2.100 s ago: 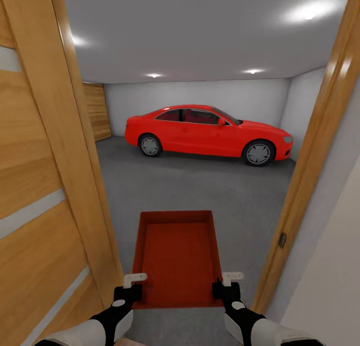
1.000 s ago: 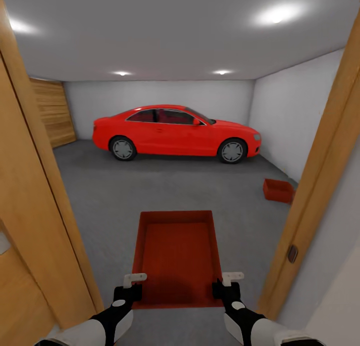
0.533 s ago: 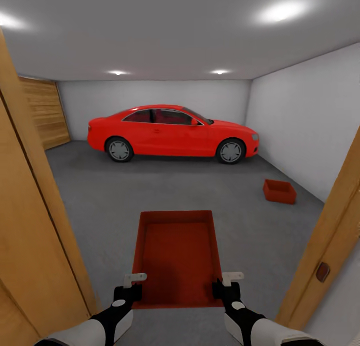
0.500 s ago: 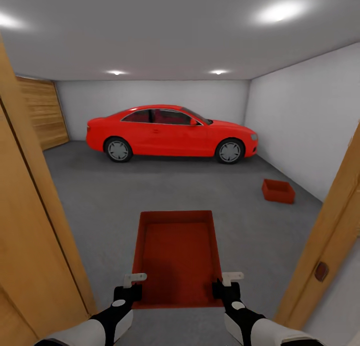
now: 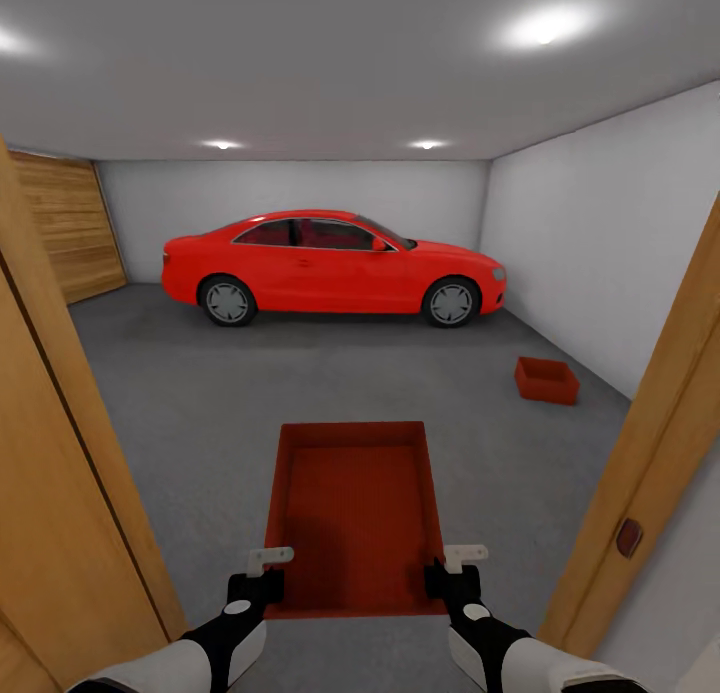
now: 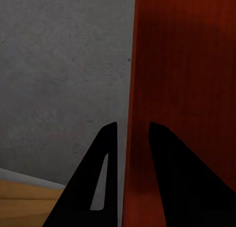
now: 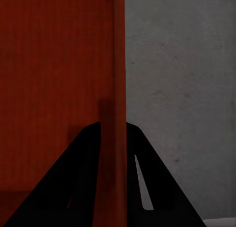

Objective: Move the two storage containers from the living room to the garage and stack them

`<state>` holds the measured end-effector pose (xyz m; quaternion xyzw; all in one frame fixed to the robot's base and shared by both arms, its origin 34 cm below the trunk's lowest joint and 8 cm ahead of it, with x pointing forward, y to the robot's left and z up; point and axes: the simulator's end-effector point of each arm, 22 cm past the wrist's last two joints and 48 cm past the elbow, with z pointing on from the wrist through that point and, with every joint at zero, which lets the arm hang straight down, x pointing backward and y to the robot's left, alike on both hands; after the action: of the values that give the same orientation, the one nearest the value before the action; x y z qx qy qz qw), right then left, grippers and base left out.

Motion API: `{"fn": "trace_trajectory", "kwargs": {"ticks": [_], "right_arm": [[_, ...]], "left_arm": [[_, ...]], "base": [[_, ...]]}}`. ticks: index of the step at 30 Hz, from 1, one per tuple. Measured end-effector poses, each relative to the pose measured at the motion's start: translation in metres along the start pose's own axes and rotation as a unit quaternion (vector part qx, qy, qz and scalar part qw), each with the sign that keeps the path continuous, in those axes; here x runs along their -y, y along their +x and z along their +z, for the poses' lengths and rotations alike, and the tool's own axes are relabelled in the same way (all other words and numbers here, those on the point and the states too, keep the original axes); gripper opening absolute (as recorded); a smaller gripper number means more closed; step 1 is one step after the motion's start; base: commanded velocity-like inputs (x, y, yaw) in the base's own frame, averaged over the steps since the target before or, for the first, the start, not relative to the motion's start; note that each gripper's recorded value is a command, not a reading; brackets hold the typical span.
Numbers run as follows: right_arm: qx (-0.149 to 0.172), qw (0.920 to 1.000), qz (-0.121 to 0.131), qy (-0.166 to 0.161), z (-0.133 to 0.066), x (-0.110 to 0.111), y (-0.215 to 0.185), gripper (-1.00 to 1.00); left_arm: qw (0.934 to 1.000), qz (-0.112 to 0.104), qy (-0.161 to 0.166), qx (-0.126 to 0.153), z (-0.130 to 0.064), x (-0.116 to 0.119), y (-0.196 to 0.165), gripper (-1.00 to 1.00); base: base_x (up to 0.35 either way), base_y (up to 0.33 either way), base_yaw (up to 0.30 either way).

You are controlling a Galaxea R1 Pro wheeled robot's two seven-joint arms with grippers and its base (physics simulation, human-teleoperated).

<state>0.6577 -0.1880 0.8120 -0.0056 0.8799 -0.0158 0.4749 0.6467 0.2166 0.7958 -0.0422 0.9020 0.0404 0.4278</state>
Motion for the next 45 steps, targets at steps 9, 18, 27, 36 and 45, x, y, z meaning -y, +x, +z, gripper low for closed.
{"fn": "trace_trajectory", "kwargs": {"ticks": [9, 18, 27, 36, 45], "right_arm": [[0.0, 1.0, 0.0, 0.0, -0.0003, 0.0002, -0.0001, -1.0], [0.0, 1.0, 0.0, 0.0, -0.0004, 0.0006, -0.0001, -1.0], [0.0, 1.0, 0.0, 0.0, -0.0003, 0.0007, 0.0, -1.0], [0.0, 1.0, 0.0, 0.0, 0.0, 0.0002, 0.0, -1.0], [0.0, 1.0, 0.001, 0.0, 0.0001, 0.0007, 0.0, -1.0]], "left_arm": [[1.0, 0.0, 0.0, 0.0, -0.0003, 0.0001, -0.0004, -1.0], [1.0, 0.0, 0.0, 0.0, -0.0007, 0.0005, -0.0001, -1.0], [1.0, 0.0, 0.0, 0.0, -0.0006, 0.0006, -0.0002, -1.0], [1.0, 0.0, 0.0, 0.0, -0.0001, 0.0001, 0.0003, -1.0], [1.0, 0.0, 0.0, 0.0, -0.0001, 0.0007, -0.0002, -1.0]], "base": [[0.068, 0.0, 0.0], [0.303, 0.0, 0.0], [0.293, 0.0, 0.0], [0.018, -0.048, 0.0], [0.0, -0.08, 0.0]]}}
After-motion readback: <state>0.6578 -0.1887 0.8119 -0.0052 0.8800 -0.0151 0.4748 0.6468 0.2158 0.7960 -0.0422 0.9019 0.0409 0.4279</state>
